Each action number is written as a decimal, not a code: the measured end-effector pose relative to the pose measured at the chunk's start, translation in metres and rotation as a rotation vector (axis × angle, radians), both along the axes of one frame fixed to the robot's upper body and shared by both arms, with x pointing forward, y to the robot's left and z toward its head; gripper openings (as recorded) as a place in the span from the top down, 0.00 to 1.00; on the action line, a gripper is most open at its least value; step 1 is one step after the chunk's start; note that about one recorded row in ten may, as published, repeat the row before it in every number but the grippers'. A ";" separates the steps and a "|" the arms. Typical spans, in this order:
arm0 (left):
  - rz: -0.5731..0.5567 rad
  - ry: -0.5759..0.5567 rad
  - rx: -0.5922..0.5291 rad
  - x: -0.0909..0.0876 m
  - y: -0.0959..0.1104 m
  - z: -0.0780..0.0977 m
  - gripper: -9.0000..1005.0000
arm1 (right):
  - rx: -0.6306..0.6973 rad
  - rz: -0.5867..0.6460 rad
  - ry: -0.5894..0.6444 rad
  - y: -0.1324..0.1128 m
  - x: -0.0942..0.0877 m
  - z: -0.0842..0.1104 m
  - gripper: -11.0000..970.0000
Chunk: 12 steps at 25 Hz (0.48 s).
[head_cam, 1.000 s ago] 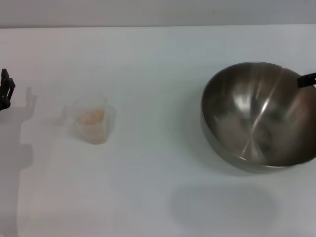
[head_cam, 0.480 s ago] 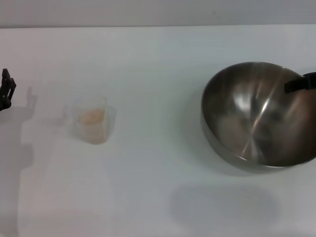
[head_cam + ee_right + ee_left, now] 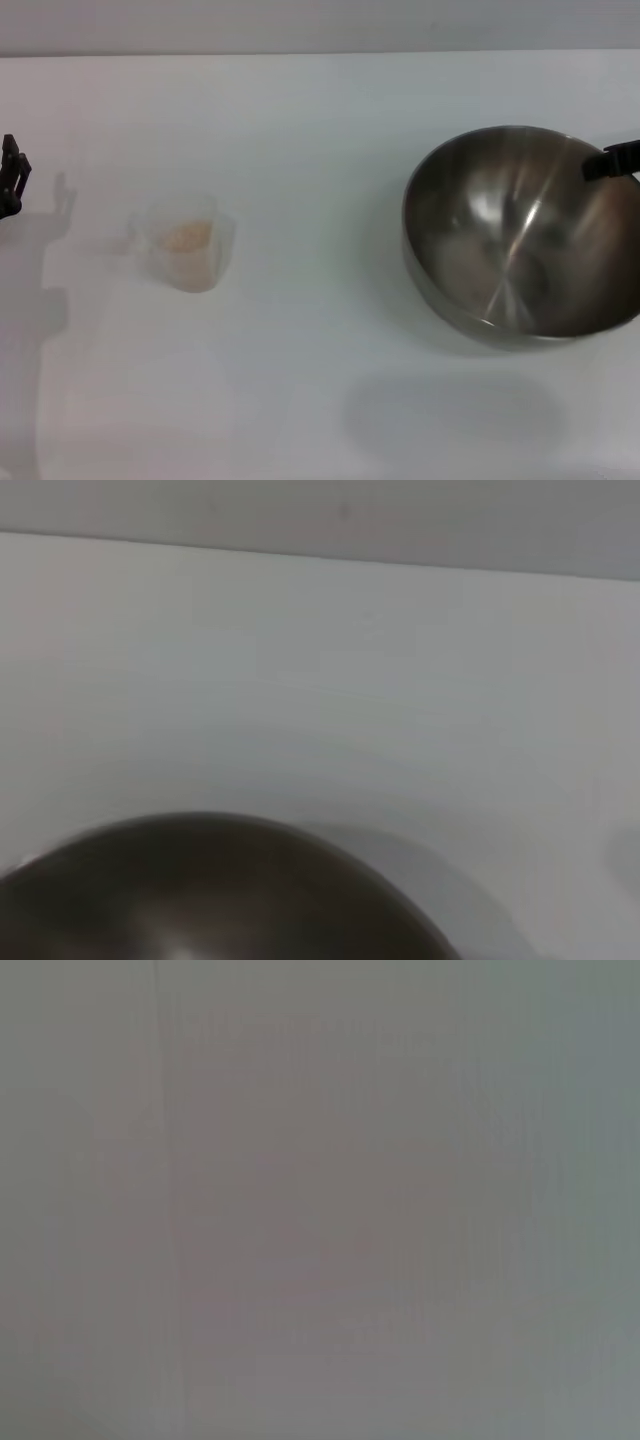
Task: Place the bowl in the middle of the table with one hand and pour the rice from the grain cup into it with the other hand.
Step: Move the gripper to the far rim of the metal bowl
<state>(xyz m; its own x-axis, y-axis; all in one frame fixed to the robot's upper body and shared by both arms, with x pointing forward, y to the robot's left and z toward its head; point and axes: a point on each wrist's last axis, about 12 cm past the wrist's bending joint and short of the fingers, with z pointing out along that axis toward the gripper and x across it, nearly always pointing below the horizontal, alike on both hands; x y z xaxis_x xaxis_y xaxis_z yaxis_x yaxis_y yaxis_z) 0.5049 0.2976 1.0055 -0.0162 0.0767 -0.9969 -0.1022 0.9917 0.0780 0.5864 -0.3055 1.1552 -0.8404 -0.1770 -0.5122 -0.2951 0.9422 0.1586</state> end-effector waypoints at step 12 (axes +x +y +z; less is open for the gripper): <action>0.003 -0.004 0.002 0.003 0.001 0.001 0.19 | 0.011 0.028 -0.012 0.004 0.005 -0.001 0.95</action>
<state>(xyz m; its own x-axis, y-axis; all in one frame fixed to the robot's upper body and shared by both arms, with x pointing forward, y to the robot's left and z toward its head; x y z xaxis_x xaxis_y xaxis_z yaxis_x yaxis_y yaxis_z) 0.5076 0.2986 1.0069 -0.0125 0.0786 -0.9968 -0.1059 0.9912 0.0794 0.5916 -0.3013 1.1543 -0.8291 -0.1945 -0.5242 -0.3230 0.9319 0.1650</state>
